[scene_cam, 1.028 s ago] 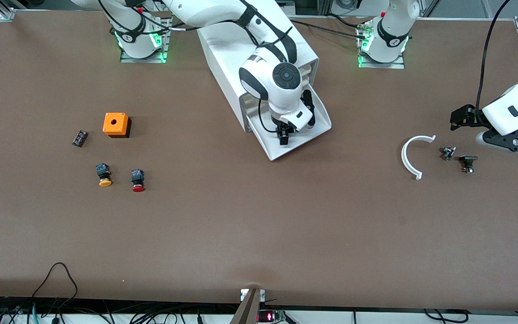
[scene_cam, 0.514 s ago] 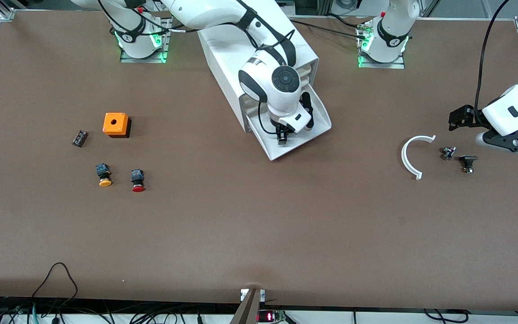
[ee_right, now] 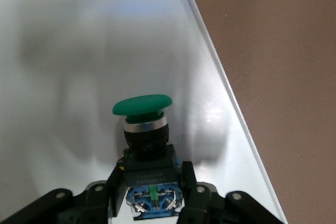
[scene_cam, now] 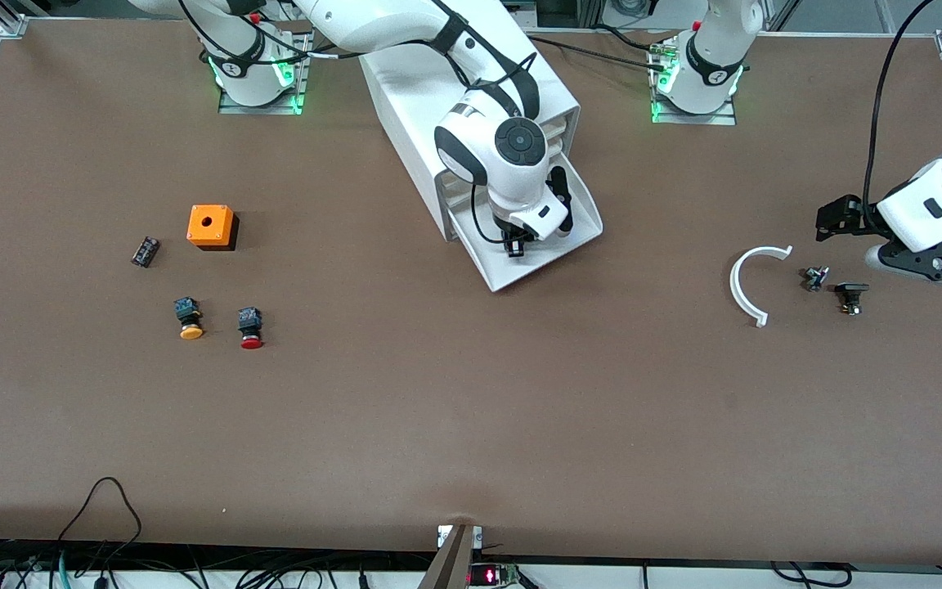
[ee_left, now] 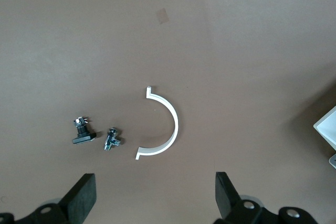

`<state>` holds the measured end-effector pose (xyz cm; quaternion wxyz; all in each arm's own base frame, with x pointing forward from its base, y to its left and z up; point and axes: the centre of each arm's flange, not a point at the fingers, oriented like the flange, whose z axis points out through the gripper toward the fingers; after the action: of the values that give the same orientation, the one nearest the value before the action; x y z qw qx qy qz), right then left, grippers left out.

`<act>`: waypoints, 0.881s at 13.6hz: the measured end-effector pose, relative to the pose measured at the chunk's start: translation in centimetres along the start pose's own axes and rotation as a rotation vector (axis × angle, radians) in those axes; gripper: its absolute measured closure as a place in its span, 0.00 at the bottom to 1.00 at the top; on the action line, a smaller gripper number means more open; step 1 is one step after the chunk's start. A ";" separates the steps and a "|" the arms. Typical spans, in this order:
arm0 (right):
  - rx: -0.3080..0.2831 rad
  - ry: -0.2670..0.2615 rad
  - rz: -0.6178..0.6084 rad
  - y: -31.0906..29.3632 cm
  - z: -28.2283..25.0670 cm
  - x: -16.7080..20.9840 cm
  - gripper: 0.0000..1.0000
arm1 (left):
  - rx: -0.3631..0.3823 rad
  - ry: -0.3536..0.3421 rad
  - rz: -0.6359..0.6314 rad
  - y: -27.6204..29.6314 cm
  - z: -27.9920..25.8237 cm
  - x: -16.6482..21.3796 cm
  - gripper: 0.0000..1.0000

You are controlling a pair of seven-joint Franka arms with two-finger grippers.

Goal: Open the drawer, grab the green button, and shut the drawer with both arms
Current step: 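Lift the green button out of the drawer with the right gripper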

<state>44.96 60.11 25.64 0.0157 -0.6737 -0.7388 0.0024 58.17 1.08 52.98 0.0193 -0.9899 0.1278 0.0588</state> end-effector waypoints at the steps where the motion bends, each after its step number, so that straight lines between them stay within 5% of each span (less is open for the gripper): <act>1: -0.004 -0.003 -0.004 0.0 0.0 0.0 0.56 | 0.000 -0.001 0.000 0.0 0.0 0.0 0.00; 7: -0.043 0.002 -0.010 0.7 -1.7 0.2 0.59 | -0.001 -0.001 -0.005 0.0 0.1 0.0 0.00; 12: -0.151 0.100 0.191 3.9 -14.4 -3.0 0.59 | -0.001 -0.001 -0.010 0.0 0.1 0.0 0.00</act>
<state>49.51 57.26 39.89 0.0015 -0.7397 -0.6675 -0.0854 58.21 1.12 52.89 0.0191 -0.9904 0.1230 0.0595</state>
